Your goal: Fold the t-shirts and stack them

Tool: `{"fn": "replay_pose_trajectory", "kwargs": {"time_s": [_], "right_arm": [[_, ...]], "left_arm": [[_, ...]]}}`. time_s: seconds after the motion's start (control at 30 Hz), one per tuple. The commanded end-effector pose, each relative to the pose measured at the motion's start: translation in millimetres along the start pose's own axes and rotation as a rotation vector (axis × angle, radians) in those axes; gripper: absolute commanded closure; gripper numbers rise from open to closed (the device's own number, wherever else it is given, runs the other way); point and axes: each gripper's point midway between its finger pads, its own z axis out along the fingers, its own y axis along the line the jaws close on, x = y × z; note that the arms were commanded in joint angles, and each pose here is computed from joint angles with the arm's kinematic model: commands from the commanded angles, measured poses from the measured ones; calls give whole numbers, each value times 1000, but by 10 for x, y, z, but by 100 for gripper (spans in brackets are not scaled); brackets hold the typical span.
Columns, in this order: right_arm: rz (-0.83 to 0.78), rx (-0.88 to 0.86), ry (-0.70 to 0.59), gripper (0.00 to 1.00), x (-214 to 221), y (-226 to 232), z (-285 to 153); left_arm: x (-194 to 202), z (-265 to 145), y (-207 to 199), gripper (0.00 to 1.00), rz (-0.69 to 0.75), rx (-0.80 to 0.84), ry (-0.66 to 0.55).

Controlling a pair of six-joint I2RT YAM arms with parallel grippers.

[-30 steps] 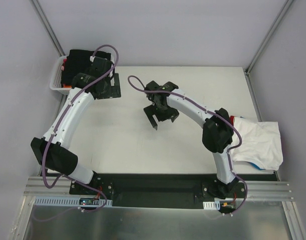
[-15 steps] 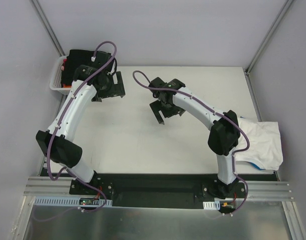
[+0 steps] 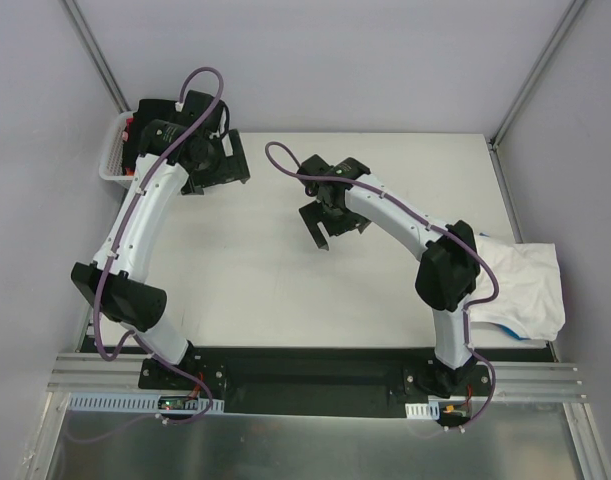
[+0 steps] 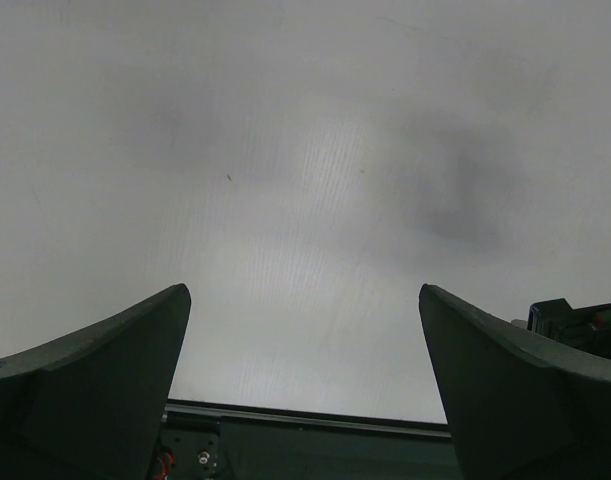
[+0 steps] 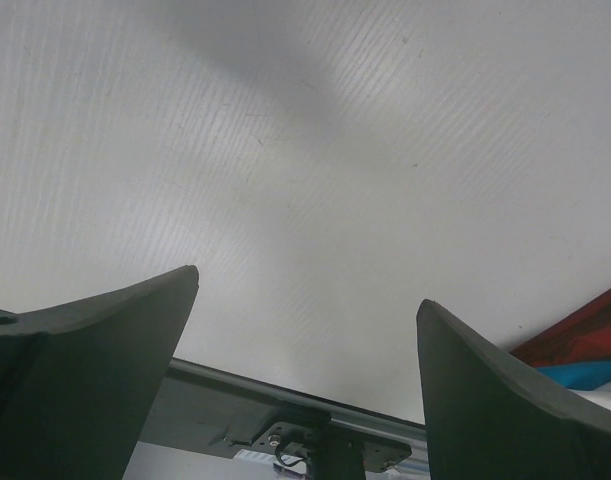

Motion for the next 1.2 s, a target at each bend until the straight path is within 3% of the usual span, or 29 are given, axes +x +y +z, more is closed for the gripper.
{"fn": "replay_pose_trajectory", "kwargs": {"time_s": [0.0, 0.23, 1.17], "right_arm": [[-2, -18, -47, 4, 2, -55, -243], [5, -25, -36, 4, -2, -17, -177], [-55, -47, 2, 4, -20, 51, -34]], "left_arm": [[1, -111, 17, 1, -8, 6, 0], [-216, -395, 175, 1, -46, -9, -198], [-233, -246, 71, 1, -49, 5, -156]]}}
